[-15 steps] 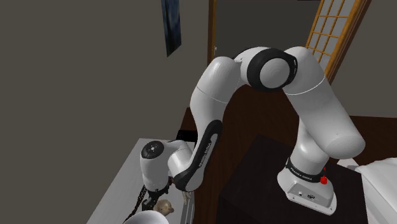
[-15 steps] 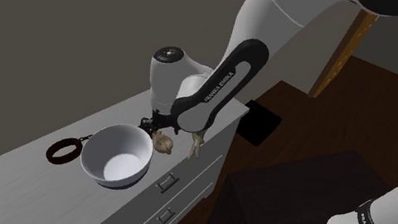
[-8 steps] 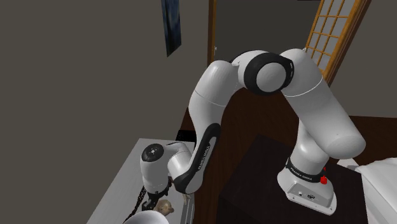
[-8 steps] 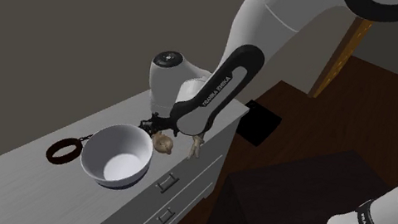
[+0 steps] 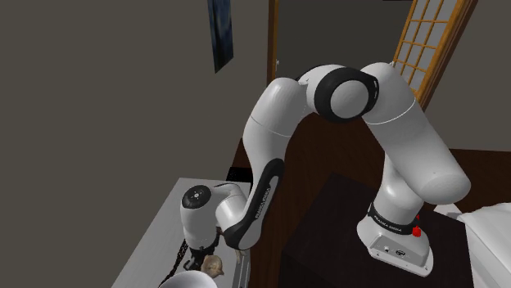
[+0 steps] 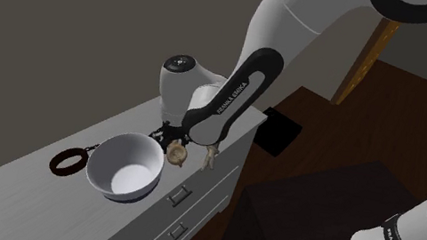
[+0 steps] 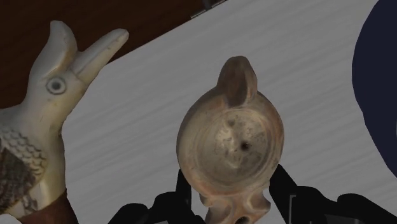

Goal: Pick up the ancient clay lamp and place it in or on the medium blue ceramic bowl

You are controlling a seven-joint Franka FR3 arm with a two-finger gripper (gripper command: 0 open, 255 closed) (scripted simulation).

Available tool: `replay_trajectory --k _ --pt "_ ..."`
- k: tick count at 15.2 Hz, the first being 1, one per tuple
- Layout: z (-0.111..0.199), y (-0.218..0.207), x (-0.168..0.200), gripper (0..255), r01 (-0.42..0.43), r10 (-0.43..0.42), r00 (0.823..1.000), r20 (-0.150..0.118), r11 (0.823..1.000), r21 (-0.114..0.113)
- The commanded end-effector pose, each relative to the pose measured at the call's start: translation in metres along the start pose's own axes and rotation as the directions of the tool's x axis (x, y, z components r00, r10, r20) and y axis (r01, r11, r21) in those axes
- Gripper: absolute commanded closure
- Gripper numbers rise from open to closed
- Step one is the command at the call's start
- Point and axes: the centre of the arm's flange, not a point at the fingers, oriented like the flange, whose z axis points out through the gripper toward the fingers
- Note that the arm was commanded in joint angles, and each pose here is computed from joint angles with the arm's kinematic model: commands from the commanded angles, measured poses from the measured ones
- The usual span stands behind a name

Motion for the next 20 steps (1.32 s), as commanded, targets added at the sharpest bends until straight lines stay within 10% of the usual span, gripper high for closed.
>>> replay_trajectory --k 1,20 --pt "0.001 -0.006 -0.007 255 0.013 -0.013 1.0 0.008 1.0 0.002" --pt "-0.081 -0.005 0.002 255 0.013 -0.014 1.0 0.008 1.0 0.002"
